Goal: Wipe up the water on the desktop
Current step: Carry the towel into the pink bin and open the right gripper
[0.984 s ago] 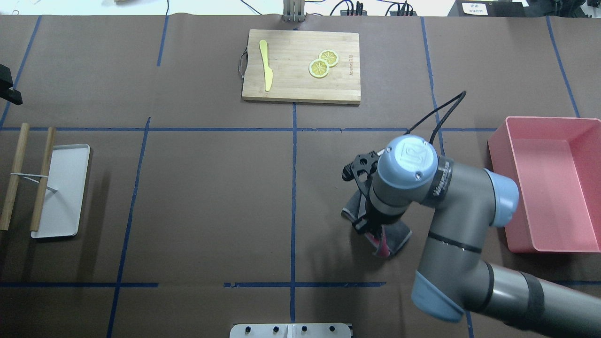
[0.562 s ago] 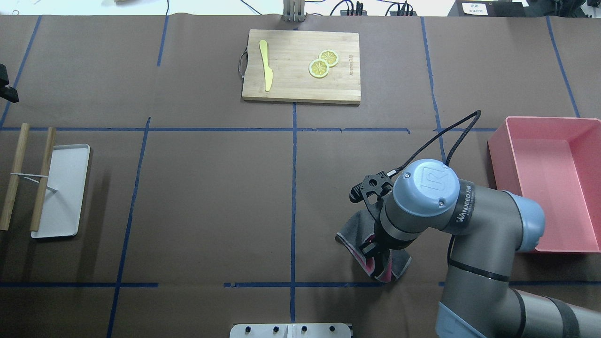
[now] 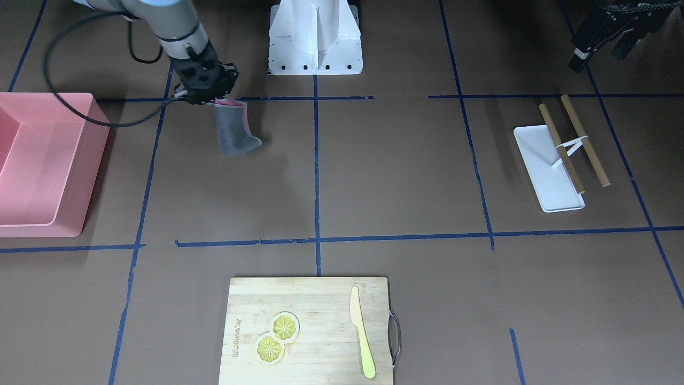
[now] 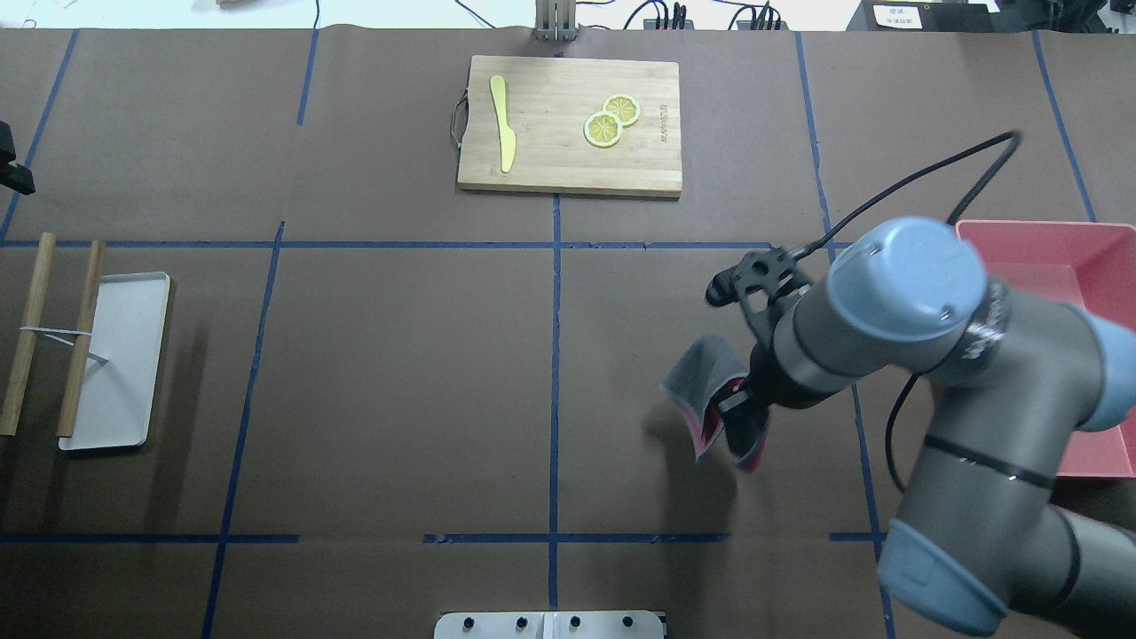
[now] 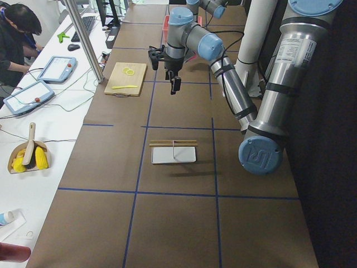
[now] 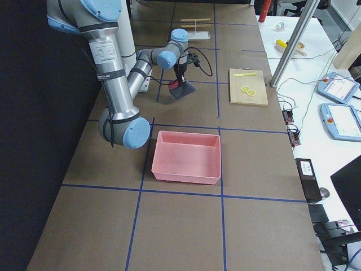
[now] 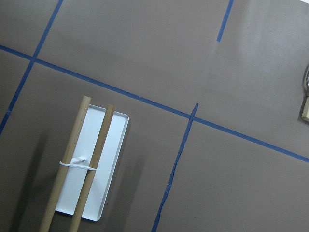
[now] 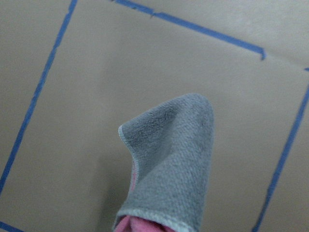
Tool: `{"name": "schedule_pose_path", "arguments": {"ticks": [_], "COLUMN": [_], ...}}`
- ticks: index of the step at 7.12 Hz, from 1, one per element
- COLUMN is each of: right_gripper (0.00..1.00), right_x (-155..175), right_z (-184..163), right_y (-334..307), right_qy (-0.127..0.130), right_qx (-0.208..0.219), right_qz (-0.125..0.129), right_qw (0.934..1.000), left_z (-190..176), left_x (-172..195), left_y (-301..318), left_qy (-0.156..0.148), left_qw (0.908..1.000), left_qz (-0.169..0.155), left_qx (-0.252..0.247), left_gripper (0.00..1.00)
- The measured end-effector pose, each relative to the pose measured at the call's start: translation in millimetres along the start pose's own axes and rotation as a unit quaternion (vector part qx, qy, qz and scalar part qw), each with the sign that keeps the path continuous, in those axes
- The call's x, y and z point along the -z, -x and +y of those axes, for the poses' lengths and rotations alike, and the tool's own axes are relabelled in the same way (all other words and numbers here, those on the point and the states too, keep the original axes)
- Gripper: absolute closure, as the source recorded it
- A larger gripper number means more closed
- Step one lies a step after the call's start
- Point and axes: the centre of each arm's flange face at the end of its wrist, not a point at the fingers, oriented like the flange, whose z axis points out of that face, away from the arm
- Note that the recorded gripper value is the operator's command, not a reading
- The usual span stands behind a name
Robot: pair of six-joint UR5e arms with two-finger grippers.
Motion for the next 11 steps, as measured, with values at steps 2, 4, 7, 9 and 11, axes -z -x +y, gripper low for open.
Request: {"name": "schedule_pose_path", "arguments": {"ticks": [2, 4, 7, 9, 11], "right_gripper": [0.98, 0.98, 0.96, 0.96, 0.13], "right_x": [55.1, 71.2, 70.6, 29.8, -14.1], "right_z": [-14.5, -8.2, 37.7, 79.2, 106.6], "right_y": [-66.1, -137.9, -246.3, -315.4, -372.4], "right_qy": [0.013, 0.038, 0.071, 0.062, 0.055], "right_qx": [0.004, 0.049, 0.052, 0.049, 0.035], "right_qz": [0.032, 0.062, 0.050, 0.029, 0.009], "right_qw": [0.9994, 0.9962, 0.9949, 0.9964, 0.9978], "left_z": [-8.6, -31.6, -110.5, -148.1, -166.9], "left_x": [-4.9, -17.4, -35.0, -50.7, -73.3], "left_y": [30.2, 78.9, 183.7, 253.2, 299.0], "left_qy": [0.005, 0.033, 0.078, 0.109, 0.131], "left_qw": [0.9981, 0.9896, 0.9798, 0.9747, 0.9711], "left_qz": [-0.022, -0.063, -0.082, -0.066, -0.061], "left_qx": [-0.057, -0.125, -0.165, -0.183, -0.190], "left_gripper": [0.00, 0.00, 0.00, 0.00, 0.00]}}
